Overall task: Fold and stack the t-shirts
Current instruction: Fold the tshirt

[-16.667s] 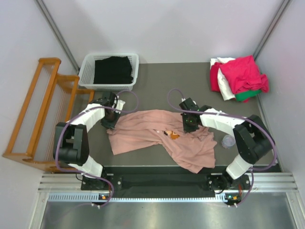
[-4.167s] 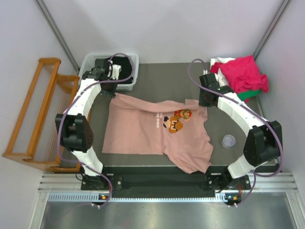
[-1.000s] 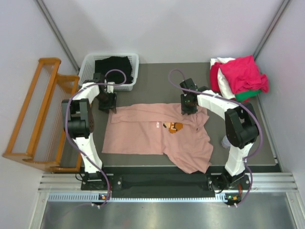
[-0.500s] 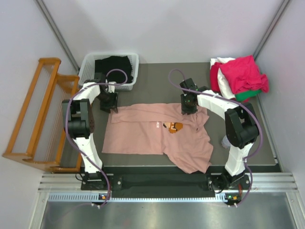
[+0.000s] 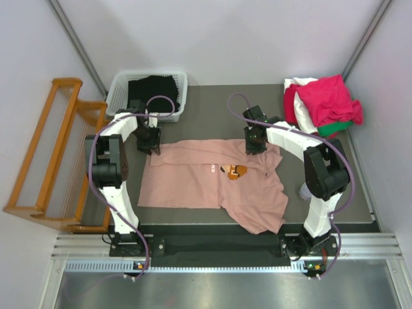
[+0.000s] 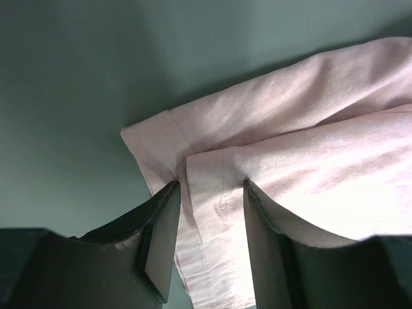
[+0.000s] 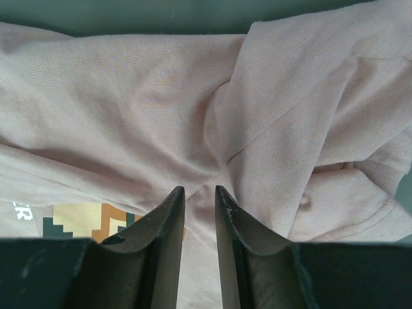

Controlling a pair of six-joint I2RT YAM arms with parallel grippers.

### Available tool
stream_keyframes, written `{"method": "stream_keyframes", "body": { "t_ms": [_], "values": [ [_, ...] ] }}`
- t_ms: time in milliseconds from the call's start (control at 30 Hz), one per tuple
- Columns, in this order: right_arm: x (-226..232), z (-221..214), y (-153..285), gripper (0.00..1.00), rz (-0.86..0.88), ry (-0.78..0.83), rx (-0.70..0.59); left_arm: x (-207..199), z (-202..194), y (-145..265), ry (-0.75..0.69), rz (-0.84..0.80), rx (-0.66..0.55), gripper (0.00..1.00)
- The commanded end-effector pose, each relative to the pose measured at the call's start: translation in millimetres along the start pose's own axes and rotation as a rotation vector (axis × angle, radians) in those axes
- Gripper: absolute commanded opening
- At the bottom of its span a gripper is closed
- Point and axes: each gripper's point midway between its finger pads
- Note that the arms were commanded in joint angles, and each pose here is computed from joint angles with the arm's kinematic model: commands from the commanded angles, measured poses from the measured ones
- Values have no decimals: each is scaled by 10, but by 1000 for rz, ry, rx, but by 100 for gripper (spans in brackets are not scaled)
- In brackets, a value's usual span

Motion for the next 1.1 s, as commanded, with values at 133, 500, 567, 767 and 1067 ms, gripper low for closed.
{"method": "stream_keyframes", "body": {
  "t_ms": [133,500,567,767,1067],
  "values": [
    [48,117,119,23,15,0,-56,-55,101,195,-29,-7,-66,37],
    [40,135,163,21,13,4,-62,-58,113,273,-36,-4,-75,0],
    [27,137,160,21,8,6,-61,-80,105,331,-41,-7,-76,0],
    [12,139,164,21,3,6,-62,-158,-11,733,-107,-29,-79,0],
    [-18,131,155,22,-1,1,-61,-144,-481,1092,-207,-37,-24,1]
  ]
}}
Point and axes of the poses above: each gripper's point midway between its finger pads, its own y axis back along the fingers, its own x axis along the line the jaws close on, z = x × y, and after that the axes turned 12 degrees about y, right-handed
